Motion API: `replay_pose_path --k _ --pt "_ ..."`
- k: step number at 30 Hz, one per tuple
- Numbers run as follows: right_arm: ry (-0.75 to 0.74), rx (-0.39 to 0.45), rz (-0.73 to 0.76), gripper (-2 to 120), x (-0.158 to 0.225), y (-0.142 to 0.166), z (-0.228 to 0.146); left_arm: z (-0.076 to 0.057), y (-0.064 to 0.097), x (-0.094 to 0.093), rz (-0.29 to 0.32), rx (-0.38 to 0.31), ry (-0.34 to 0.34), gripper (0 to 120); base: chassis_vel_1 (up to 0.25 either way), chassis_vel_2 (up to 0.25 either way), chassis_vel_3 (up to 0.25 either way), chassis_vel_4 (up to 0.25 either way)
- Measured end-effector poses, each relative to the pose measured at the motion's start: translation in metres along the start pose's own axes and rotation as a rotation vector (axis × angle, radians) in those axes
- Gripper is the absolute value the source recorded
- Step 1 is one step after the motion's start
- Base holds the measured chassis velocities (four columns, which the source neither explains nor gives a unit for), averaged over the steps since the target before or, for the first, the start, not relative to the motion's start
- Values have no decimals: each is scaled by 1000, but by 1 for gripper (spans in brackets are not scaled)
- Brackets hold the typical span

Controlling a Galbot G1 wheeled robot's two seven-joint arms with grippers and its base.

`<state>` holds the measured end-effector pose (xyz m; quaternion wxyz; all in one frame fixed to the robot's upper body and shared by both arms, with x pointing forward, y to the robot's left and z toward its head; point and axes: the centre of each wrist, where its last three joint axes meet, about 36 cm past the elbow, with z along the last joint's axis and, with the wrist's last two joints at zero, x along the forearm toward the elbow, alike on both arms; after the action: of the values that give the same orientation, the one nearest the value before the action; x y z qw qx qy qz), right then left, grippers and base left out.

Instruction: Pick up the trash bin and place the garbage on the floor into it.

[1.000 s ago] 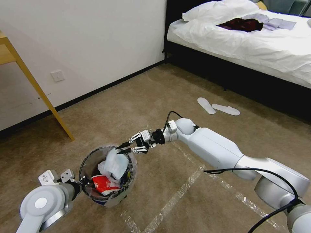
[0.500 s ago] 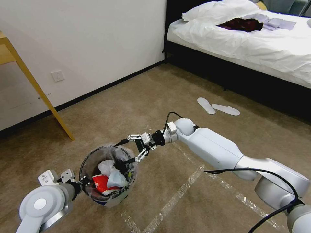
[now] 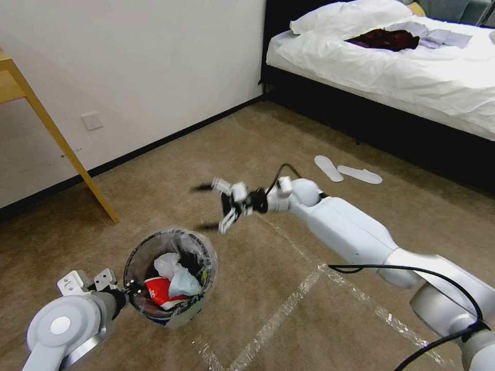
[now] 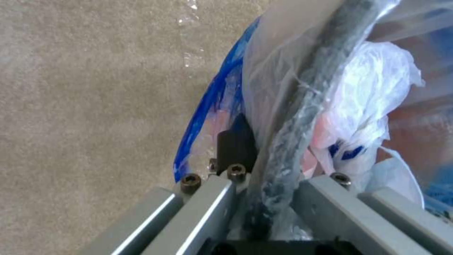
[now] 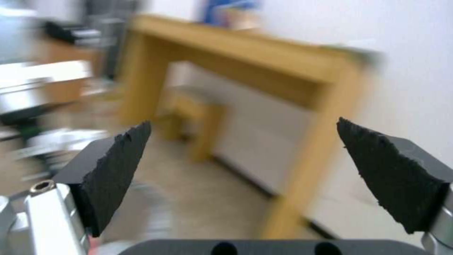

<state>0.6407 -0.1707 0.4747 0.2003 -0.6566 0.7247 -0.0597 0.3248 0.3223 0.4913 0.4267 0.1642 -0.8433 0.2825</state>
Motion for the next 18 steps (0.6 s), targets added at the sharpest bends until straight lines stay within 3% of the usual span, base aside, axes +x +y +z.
replay_pose_path --k 2,3,5,7,8,14,15,18 --pt "15 1 307 100 47 28 -1 -2 0 2 1 -4 -5 0 0 0 0 0" --pt "15 1 307 100 47 28 -1 -2 0 2 1 -4 -5 0 0 0 0 0" --pt "35 20 525 100 79 46 -7 -2 0 3 0 -9 -6 0 0 0 0 0" --pt "37 28 579 100 87 50 -10 -3 0 3 0 -10 -6 0 0 0 0 0" --pt "40 43 695 100 103 61 -13 -2 2 5 -1 -7 -8 0 0 0 0 0" --pt "19 54 858 100 118 91 -15 4 6 14 -11 12 -25 0 0 0 0 0" --pt "22 55 950 100 129 118 -16 5 6 15 -14 13 -29 0 0 0 0 0" --pt "36 56 1055 100 140 149 -19 5 6 15 -17 9 -32 0 0 0 0 0"
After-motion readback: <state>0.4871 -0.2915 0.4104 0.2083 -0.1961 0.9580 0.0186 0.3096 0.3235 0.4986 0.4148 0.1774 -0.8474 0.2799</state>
